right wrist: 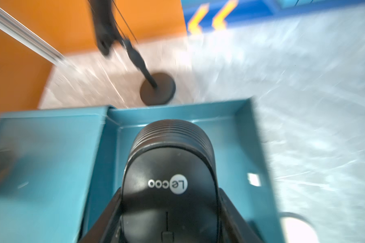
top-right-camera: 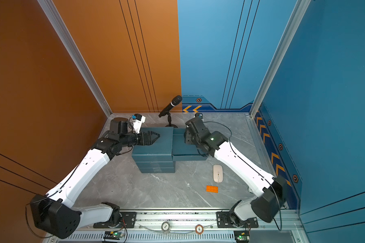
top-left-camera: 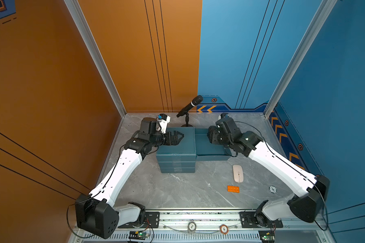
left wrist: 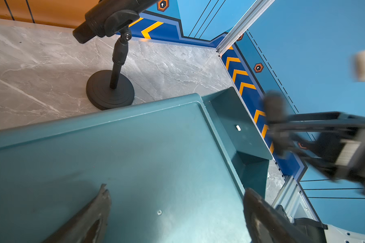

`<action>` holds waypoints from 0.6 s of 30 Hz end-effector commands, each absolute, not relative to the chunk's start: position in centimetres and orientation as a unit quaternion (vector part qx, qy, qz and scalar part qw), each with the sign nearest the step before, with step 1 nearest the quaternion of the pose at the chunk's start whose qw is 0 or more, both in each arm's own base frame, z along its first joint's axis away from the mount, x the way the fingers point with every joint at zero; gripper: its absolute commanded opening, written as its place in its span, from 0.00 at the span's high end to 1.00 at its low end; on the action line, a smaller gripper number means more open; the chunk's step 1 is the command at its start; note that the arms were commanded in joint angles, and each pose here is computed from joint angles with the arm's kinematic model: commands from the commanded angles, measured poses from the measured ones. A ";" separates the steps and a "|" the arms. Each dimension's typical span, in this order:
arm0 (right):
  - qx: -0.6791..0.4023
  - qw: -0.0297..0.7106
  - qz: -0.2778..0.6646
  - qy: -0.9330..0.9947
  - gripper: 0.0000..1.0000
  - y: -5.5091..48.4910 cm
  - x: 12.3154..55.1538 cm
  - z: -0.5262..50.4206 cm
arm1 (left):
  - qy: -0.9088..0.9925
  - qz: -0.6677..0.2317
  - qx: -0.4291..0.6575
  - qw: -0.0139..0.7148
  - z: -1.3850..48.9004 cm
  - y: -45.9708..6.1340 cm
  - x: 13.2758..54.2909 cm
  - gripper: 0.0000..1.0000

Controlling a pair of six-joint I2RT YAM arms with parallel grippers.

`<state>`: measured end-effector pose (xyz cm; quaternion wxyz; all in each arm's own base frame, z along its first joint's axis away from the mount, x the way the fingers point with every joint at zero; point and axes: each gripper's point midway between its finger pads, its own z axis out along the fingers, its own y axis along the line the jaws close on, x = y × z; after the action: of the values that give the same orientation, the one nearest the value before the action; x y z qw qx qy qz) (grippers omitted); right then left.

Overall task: Take the mice out of the drawer
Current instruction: Pick up the mouse from the drawer.

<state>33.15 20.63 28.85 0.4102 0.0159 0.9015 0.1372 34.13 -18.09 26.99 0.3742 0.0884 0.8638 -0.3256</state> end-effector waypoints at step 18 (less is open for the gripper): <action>0.052 0.276 0.043 0.959 0.52 6.2 20.5 15.5 | 0.823 -0.376 0.207 0.373 29.8 -23.2 30.0 0.02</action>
<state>21.41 5.42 17.60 0.3091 0.0618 0.9487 0.0239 30.42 -22.80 28.05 0.3569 0.1868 0.8376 -0.3691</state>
